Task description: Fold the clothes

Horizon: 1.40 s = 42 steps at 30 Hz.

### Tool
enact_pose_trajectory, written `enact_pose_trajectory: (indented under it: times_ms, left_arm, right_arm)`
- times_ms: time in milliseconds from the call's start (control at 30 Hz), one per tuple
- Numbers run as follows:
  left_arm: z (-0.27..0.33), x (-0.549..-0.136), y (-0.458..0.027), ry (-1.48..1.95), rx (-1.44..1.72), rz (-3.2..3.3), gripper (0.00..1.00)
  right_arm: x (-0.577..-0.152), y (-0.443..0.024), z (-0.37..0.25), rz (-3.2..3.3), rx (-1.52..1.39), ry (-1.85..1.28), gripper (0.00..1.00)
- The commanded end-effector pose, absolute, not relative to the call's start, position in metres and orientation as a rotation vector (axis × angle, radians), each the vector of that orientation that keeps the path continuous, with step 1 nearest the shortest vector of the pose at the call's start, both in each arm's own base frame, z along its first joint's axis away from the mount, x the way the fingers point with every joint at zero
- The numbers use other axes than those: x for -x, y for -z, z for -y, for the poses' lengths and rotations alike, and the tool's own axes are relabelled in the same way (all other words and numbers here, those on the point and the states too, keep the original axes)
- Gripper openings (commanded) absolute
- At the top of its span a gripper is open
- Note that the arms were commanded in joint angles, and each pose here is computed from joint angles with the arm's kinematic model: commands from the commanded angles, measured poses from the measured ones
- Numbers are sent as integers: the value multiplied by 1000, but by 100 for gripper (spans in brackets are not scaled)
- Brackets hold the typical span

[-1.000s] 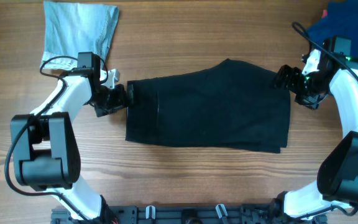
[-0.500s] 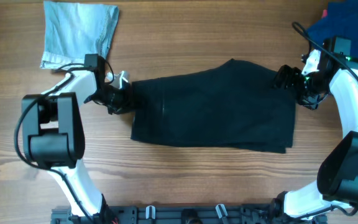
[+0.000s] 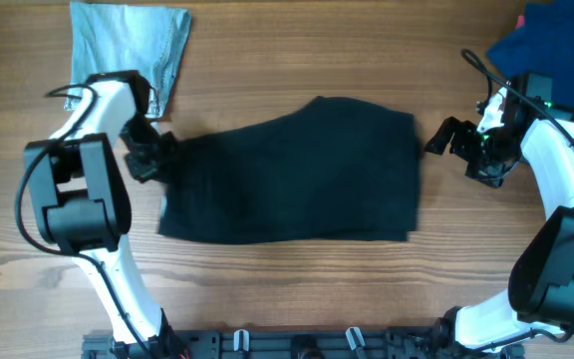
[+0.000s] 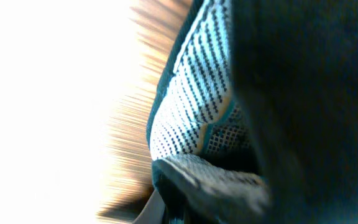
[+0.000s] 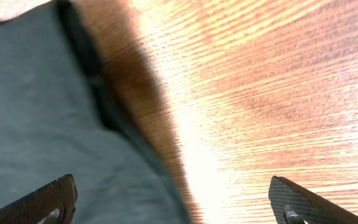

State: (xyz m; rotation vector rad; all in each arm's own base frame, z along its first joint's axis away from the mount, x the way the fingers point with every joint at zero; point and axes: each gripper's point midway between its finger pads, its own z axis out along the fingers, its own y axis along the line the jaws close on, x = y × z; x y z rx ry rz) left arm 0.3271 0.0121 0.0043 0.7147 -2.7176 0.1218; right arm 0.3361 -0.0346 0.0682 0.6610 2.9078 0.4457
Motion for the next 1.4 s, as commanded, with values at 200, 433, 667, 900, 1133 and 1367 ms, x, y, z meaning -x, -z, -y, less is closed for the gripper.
enact_pose_trajectory:
  times_ms: [200, 433, 667, 900, 1133, 1367]
  left_arm:
    - [-28, -352, -153, -55, -819, 3165, 4]
    - [81, -338, -194, -322, -654, 3267, 4]
    - [213, -334, -212, -643, -493, 3343, 4]
    - [265, -333, -191, -652, -395, 3376, 4]
    - [323, -323, -203, -882, -174, 3388, 4]
    - [331, -314, -186, -780, -56, 3405, 4]
  right_arm:
    - [-335, -66, 25, -2879, -683, -524, 100]
    - [-338, -68, -14, -2915, -526, -569, 100]
    - [-347, -64, -6, -2886, -624, -415, 100]
    - [-342, -50, -6, -2937, -613, -410, 100]
    - [-341, -17, -7, -3009, -633, -414, 76]
    - [-339, -11, -2, -3029, -634, -339, 50]
